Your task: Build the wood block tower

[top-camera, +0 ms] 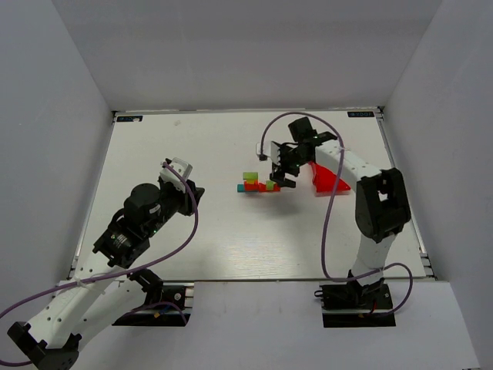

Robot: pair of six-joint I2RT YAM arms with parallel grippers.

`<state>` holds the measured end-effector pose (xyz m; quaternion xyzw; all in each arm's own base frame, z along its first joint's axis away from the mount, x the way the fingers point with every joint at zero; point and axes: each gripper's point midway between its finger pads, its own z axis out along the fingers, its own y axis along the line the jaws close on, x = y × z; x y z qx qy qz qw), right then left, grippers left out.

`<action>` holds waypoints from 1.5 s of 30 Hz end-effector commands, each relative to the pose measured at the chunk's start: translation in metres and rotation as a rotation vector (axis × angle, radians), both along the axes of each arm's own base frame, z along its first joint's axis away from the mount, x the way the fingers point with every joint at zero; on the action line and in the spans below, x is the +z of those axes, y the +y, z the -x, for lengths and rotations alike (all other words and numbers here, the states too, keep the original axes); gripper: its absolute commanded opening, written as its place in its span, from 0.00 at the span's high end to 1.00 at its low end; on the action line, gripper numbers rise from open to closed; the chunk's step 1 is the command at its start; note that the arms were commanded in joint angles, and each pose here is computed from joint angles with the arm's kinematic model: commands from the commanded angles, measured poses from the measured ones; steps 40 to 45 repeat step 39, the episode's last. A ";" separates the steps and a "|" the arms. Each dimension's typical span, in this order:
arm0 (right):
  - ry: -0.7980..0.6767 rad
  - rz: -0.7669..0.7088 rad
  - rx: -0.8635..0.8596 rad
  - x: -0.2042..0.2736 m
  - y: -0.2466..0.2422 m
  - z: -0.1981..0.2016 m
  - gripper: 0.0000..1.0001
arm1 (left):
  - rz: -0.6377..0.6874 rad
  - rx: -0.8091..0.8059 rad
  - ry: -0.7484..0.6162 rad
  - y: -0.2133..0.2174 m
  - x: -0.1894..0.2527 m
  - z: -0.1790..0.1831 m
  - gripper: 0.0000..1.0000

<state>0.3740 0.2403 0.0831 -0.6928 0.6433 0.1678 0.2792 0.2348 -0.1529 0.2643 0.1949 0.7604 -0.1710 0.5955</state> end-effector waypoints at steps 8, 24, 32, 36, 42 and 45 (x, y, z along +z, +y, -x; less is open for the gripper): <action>-0.001 -0.185 -0.281 0.112 -0.028 0.041 0.10 | 0.006 -0.040 -0.033 -0.001 0.006 0.007 0.24; -0.327 -0.570 -0.882 0.153 -0.108 0.083 0.10 | -0.027 -0.078 -0.066 -0.002 -0.002 0.010 0.01; -0.274 -0.556 -0.874 0.133 -0.107 0.095 0.10 | -0.042 -0.038 -0.092 0.007 0.000 0.008 0.01; -0.317 -0.519 -0.810 0.130 -0.107 0.096 0.10 | -0.032 -0.028 -0.125 0.012 0.007 0.010 0.01; -0.333 -0.488 -0.798 0.124 -0.110 0.095 0.10 | -0.032 -0.028 -0.125 0.012 0.005 0.011 0.01; -0.333 -0.488 -0.798 0.124 -0.110 0.095 0.10 | -0.032 -0.028 -0.125 0.012 0.005 0.011 0.01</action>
